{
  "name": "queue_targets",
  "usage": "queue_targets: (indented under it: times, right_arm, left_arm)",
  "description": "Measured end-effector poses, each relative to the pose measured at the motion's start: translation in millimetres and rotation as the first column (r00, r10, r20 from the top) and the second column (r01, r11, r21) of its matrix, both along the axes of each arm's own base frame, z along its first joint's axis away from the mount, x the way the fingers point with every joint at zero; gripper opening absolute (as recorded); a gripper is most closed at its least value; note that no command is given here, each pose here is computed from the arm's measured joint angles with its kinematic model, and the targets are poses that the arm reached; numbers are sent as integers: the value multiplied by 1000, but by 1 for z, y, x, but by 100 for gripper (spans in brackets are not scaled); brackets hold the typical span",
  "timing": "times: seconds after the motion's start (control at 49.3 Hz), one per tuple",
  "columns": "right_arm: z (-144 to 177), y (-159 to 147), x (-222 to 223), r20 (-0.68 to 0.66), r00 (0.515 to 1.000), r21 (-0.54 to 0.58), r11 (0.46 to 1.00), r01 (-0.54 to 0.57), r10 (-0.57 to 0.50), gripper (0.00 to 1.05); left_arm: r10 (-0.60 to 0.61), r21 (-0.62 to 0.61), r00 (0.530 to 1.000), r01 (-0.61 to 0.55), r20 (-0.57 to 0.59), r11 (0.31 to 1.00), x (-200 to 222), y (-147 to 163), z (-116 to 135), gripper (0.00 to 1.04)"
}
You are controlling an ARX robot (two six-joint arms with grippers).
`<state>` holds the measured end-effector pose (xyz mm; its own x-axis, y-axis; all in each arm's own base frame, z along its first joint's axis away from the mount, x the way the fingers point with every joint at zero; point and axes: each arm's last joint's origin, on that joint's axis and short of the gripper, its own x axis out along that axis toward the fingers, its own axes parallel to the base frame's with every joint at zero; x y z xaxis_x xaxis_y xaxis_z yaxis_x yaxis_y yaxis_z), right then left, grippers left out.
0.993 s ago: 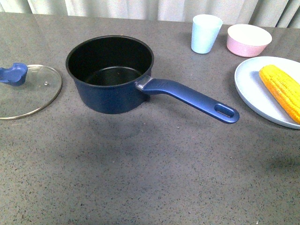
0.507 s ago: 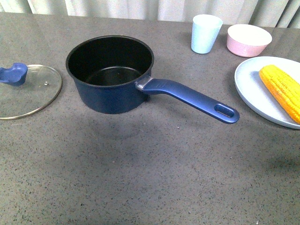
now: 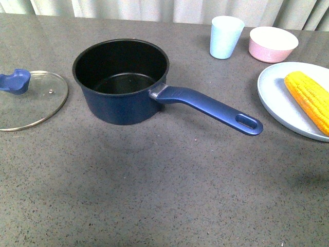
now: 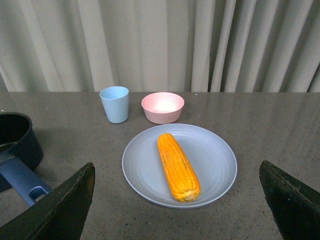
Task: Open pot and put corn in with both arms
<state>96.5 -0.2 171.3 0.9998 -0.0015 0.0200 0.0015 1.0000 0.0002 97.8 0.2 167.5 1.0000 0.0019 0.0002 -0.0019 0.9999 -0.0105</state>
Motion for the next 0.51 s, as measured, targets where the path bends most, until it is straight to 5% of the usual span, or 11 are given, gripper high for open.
queue_targets:
  times: [0.142,0.223,0.507]
  right_arm:
    - [0,0,0,0,1000,0,1000,0,0,96]
    - [0,0,0,0,1000,0,1000,0,0,96]
    - [0,0,0,0,1000,0,1000,0,0,96]
  left_arm:
    - [0,0,1000,0,-1,1000,0,0,0,3]
    - [0,0,1000,0,0,1000,0,0,0,23]
    - [0,0,1000,0,0,1000,0,0,0,65]
